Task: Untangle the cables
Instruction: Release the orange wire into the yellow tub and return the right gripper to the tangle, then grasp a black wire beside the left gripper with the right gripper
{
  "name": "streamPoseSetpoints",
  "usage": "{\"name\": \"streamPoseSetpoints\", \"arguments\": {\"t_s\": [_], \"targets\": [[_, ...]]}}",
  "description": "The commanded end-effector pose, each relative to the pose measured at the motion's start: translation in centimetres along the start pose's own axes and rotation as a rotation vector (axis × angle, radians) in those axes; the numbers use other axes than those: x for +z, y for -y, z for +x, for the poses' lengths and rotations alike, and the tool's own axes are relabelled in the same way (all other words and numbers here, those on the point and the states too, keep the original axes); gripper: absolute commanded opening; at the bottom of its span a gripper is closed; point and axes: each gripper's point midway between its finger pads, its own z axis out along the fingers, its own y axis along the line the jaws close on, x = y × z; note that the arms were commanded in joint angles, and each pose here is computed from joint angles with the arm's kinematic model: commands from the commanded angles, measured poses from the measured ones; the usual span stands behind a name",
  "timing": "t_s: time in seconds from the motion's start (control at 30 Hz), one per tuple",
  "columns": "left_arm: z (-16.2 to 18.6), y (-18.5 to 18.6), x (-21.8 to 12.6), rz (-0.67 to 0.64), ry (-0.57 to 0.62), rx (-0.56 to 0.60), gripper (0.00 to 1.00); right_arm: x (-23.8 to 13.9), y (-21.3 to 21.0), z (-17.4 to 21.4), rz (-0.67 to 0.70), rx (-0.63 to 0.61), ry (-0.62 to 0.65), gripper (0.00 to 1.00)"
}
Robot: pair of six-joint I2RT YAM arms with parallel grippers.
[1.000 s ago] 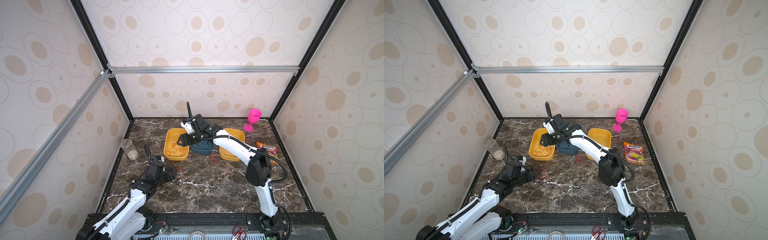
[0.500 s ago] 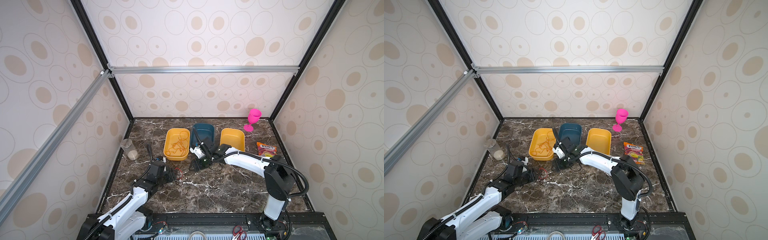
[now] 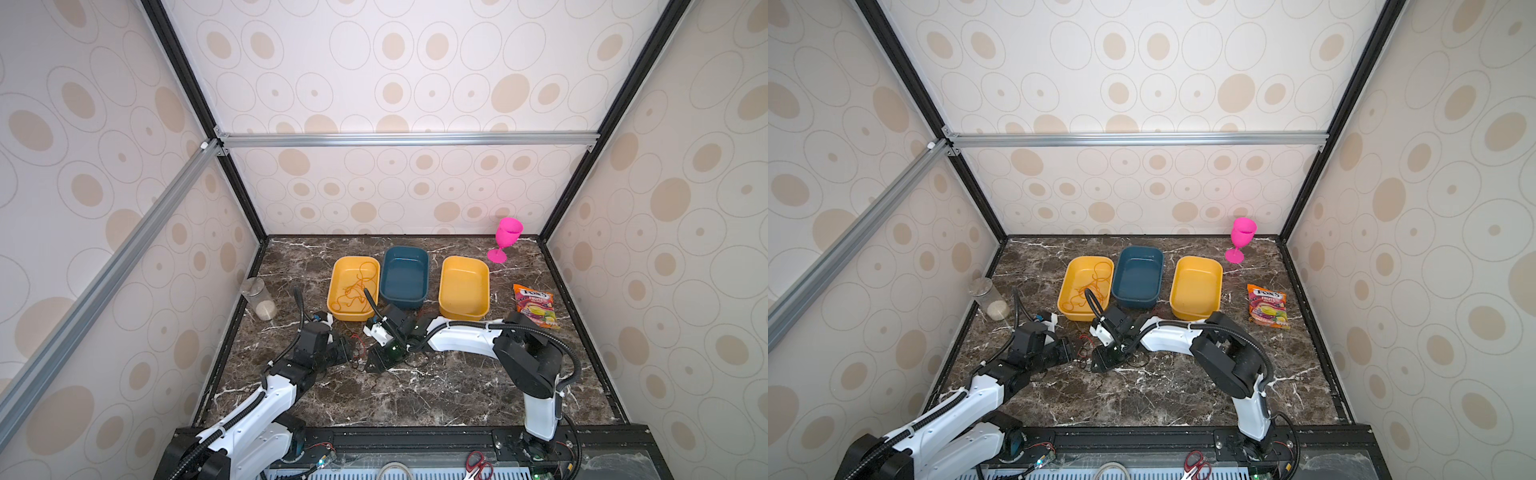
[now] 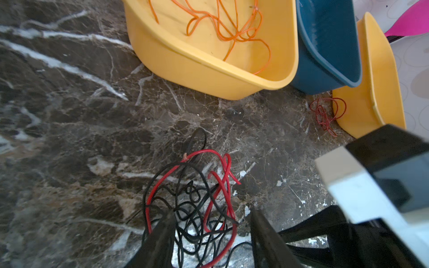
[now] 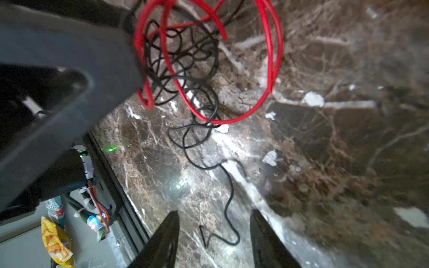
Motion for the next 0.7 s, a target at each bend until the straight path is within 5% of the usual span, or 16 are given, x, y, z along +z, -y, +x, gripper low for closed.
{"name": "streamPoseSetpoints", "arguments": {"t_s": [0.0,0.23,0.43,0.67], "targets": [[-0.5,-0.2,-0.1,0.003,0.043,0.004,0.52,0.9,-0.2,0.6,0.022,-0.002,-0.005,0.51],[-0.1,-0.6,0.0,0.009,0.059,-0.016,0.51,1.9,-0.4,1.7,-0.012,0.016,-0.019,0.33],[-0.1,-0.6,0.1,0.028,0.083,-0.020,0.41,-0.7,0.4,1.1,0.076,-0.029,0.069,0.01],[-0.2,-0.9,0.4,0.017,0.098,-0.014,0.14,-6.7,1.4,1.5,0.245,-0.118,0.188,0.00]]}}
